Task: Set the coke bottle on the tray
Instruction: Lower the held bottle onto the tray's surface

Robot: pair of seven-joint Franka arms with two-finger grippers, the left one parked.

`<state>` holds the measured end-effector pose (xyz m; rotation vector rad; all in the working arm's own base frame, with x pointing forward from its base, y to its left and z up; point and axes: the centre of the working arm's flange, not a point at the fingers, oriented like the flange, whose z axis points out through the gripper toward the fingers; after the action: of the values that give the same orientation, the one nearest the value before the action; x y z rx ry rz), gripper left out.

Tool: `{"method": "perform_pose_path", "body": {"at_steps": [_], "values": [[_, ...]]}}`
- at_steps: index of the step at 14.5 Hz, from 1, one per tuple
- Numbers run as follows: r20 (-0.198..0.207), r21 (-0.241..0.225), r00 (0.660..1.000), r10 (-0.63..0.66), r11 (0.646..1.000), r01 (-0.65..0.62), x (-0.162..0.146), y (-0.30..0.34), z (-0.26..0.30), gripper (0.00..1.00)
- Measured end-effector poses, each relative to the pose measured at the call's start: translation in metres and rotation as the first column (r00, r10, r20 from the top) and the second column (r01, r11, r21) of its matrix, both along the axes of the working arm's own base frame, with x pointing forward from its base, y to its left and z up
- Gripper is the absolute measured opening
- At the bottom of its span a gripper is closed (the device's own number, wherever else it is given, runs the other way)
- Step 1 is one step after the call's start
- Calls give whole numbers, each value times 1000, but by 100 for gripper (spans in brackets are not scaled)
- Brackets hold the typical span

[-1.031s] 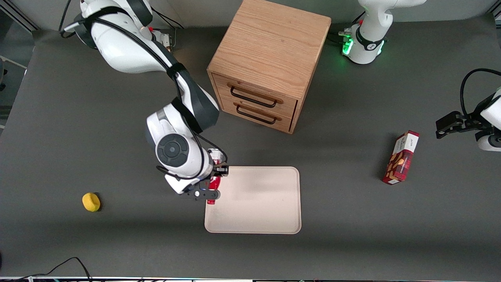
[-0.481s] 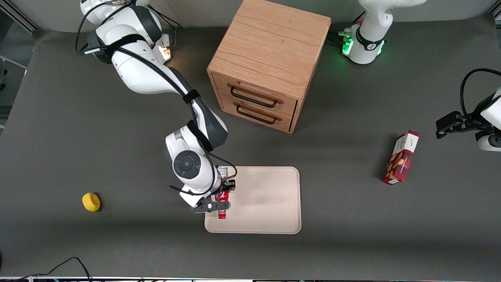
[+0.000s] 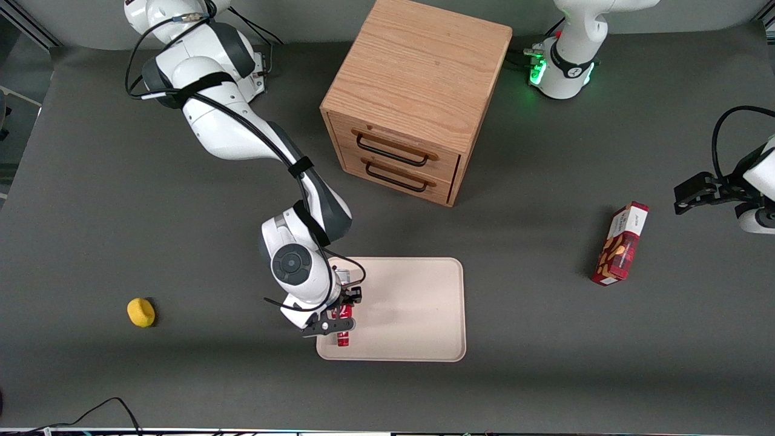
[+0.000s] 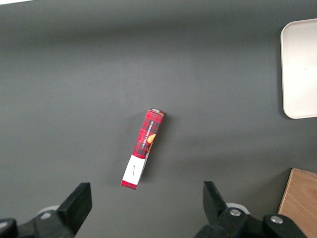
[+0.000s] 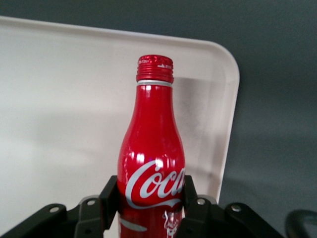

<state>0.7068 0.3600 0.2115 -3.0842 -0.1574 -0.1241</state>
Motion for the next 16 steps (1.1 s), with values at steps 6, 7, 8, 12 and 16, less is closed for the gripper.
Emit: {"method": "perform_pose_path", "body": {"at_steps": [6, 7, 8, 12, 16], "values": [[4, -7, 1000, -13, 1000, 13, 2, -5, -15, 55], [5, -7, 1000, -13, 1000, 14, 2, -6, -16, 59], [9, -5, 1000, -14, 1000, 14, 3, -6, -16, 70], [17, -1, 1000, -15, 1000, 15, 4, -5, -13, 100], [18, -1, 1000, -15, 1000, 15, 4, -5, -12, 100]]}}
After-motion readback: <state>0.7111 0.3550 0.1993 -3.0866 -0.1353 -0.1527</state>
